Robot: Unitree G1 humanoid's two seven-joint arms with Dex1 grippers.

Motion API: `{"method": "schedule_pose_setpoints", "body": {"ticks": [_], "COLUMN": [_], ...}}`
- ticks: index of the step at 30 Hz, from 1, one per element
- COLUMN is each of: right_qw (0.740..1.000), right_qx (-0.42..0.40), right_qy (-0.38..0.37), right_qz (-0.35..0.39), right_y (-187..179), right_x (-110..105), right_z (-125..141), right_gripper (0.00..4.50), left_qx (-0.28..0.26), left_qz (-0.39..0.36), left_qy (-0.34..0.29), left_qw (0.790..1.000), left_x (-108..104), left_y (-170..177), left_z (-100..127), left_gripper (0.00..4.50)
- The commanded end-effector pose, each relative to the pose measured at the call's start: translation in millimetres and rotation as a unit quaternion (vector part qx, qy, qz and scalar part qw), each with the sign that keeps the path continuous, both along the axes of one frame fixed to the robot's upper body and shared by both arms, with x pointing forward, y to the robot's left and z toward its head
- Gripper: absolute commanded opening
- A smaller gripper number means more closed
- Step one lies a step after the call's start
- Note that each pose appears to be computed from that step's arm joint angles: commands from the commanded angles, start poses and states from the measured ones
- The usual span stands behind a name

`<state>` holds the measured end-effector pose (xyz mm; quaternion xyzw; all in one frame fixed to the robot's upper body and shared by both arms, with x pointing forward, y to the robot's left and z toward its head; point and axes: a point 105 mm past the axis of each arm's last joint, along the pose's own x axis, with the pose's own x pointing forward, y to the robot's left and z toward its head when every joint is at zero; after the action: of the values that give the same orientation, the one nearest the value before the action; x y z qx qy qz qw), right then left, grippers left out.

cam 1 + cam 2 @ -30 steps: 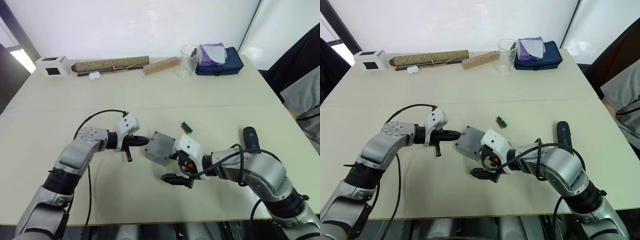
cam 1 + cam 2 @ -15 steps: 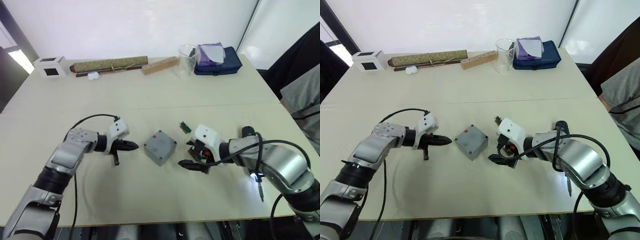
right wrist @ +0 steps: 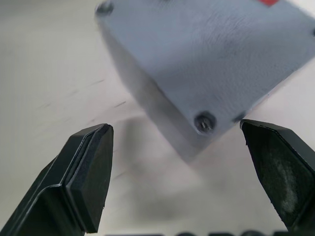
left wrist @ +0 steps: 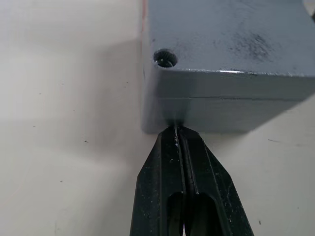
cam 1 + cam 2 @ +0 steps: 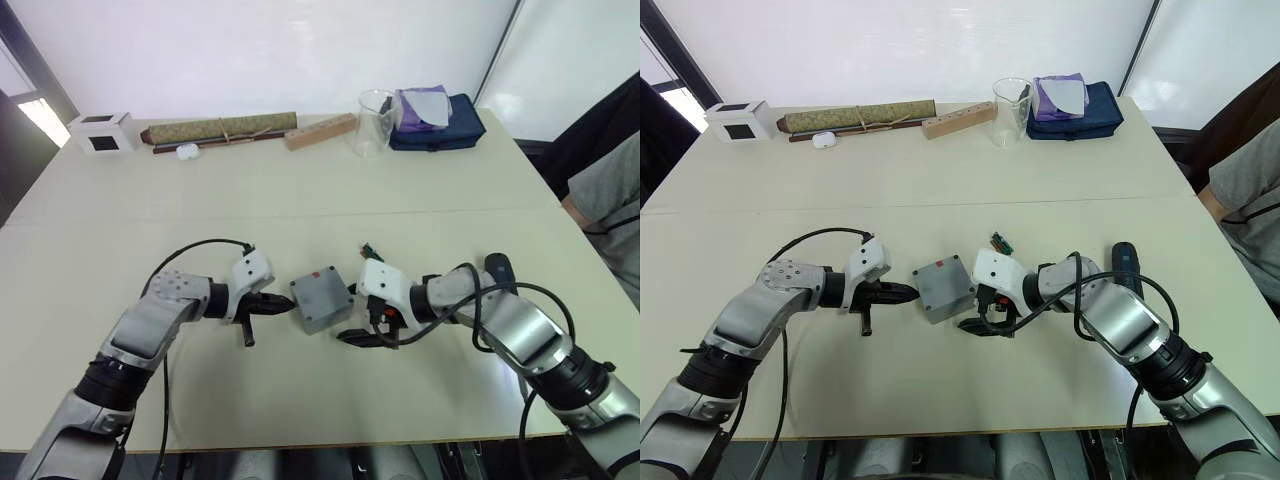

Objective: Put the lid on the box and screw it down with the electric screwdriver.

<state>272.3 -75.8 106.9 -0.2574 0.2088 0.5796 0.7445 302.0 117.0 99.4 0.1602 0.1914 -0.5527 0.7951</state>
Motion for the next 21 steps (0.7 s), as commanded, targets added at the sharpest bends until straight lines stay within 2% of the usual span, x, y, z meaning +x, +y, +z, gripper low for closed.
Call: {"method": "schedule_pose_setpoints", "body": {"ticks": [1, 8, 21], "right_qw": [0.999, 0.999, 0.999], "right_qx": [0.036, 0.041, 0.047], "right_qy": [-0.001, 0.01, -0.002], "right_qz": [0.032, 0.009, -0.021], "right_y": [16.3, 21.3, 21.0], "right_x": [-15.8, -22.5, -10.2], "right_z": [16.9, 17.2, 19.5], "right_gripper": [4.49, 4.49, 4.49], "left_qx": [-0.022, -0.019, -0.019], "left_qz": [-0.008, -0.014, -0.044], "left_qy": [-0.027, -0.022, 0.005], "left_qw": [0.999, 0.999, 0.999], "left_x": [4.1, 3.8, -6.2], "left_y": [-1.5, -2.6, -6.9], "left_z": [22.6, 20.6, 18.4], "left_gripper": [0.0, 0.0, 0.0]}}
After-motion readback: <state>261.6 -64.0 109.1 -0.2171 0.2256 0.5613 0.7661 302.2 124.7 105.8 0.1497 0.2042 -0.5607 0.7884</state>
